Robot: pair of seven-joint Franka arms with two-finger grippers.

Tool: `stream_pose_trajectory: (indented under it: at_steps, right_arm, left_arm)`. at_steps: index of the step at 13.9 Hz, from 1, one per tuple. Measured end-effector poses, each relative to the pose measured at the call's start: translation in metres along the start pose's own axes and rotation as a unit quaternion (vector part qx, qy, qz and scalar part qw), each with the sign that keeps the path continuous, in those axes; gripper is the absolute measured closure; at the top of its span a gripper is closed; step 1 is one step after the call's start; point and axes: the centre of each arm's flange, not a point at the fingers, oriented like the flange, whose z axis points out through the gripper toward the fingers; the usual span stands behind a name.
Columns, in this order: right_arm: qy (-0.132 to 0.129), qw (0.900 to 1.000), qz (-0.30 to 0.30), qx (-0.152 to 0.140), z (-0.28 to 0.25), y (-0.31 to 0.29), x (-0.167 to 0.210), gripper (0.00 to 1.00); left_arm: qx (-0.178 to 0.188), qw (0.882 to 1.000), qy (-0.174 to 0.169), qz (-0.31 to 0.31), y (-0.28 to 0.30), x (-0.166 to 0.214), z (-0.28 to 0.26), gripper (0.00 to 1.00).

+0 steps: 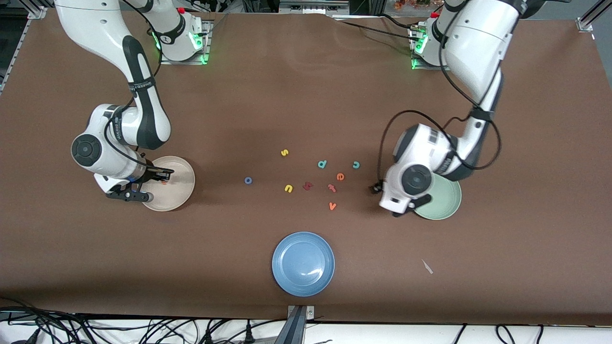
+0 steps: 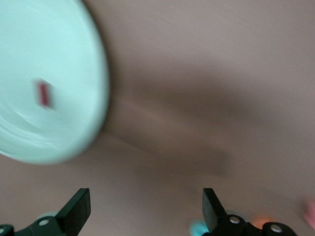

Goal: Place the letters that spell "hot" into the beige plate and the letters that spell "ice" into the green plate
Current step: 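Drop the orange f in the cream plate while the left gripper drops pink i, then grasp the blue o with the right gripper while the left gripper grasps orange e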

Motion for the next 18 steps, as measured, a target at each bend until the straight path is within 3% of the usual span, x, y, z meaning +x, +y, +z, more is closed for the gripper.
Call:
stream_pose_trajectory:
  at_steps: [3,6,8,10,13,16,18]
  right_arm:
    - [0.008,0.999,0.048,0.013,-0.01,-0.047,-0.003,0.25]
    - [0.019,0.995,0.097,0.014,-0.016,-0.122,-0.015,0.0]
    - [0.025,0.993,0.114,0.01,-0.011,-0.167,-0.022,0.0]
    - [0.033,0.993,0.113,0.003,-0.001,-0.202,-0.025,0.0]
    - [0.04,0.994,0.102,-0.002,0.013,-0.229,-0.024,0.0]
    - [0.037,0.993,0.106,0.02,0.024,-0.247,-0.027,0.0]
    - [0.04,0.993,0.106,0.024,0.029,-0.251,-0.029,0.0]
  left_arm:
    - [-0.015,0.995,0.005,0.097,0.051,-0.057,-0.01,0.0]
    - [-0.034,0.974,0.029,0.222,0.062,-0.061,-0.004,0.01]
    - [-0.045,0.964,0.041,0.257,0.067,-0.058,0.01,0.06]
    - [-0.05,0.96,0.048,0.27,0.071,-0.058,0.031,0.21]
    - [-0.043,0.956,0.064,0.283,0.072,-0.059,0.054,0.26]
    - [-0.046,0.955,0.068,0.284,0.073,-0.058,0.061,0.28]
    - [-0.045,0.955,0.066,0.285,0.073,-0.059,0.065,0.41]
